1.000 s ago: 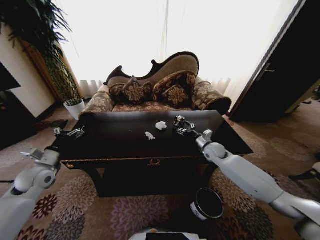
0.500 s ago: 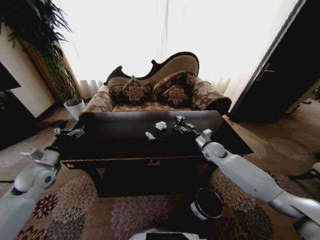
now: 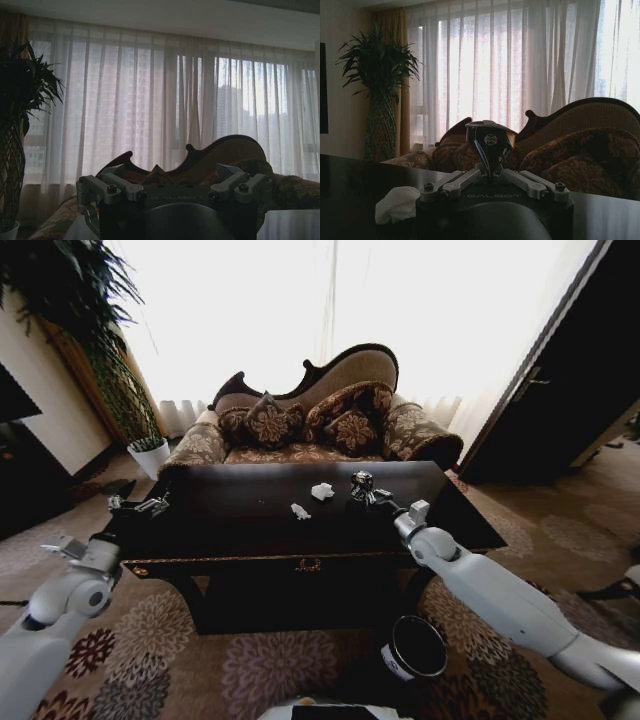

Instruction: Move to the front of the table and place the trash on the table into the trash bin.

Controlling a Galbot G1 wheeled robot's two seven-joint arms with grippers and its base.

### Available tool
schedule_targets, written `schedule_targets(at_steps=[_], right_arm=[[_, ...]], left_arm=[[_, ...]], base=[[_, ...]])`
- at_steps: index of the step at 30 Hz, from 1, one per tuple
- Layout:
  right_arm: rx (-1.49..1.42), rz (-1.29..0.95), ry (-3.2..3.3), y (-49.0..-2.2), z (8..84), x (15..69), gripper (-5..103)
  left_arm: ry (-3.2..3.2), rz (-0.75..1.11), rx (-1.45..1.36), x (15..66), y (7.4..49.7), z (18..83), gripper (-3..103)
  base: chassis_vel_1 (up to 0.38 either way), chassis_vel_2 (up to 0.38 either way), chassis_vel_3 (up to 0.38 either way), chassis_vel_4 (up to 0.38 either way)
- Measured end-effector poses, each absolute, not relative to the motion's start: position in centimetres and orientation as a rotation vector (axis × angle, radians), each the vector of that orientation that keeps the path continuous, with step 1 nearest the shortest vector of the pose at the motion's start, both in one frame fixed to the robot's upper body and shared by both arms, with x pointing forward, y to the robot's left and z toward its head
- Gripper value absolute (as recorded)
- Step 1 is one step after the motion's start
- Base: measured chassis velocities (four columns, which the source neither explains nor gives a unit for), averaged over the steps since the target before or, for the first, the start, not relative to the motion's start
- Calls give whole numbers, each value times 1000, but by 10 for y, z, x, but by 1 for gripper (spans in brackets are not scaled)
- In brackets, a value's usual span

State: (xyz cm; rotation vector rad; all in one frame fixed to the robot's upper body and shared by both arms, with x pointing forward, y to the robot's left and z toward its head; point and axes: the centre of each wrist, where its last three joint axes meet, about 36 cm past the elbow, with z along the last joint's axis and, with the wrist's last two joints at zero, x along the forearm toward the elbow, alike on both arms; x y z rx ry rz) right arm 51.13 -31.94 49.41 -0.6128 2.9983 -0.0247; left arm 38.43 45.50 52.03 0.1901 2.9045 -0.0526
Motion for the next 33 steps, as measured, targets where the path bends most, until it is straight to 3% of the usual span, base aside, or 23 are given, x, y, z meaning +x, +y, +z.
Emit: schedule_targets(at_steps=[8, 16, 20, 33], right_arm=[[-437, -29, 2999, -387, 514, 423, 0], [-286, 57, 2996, -390, 505, 343, 0], [-149, 38, 3033, -405, 470, 285, 0], [131, 7, 3119, -421, 365, 202, 0]], left_arm=[[2904, -53, 191, 384, 455, 520, 100], [2905, -53, 188, 384, 455, 520, 100], [2905, -53, 190, 384, 455, 520, 100], [2905, -53, 190, 384, 455, 520, 100]], base=[[0, 0, 0, 0], [0, 0, 0, 0], [0, 0, 0, 0], [0, 0, 0, 0]])
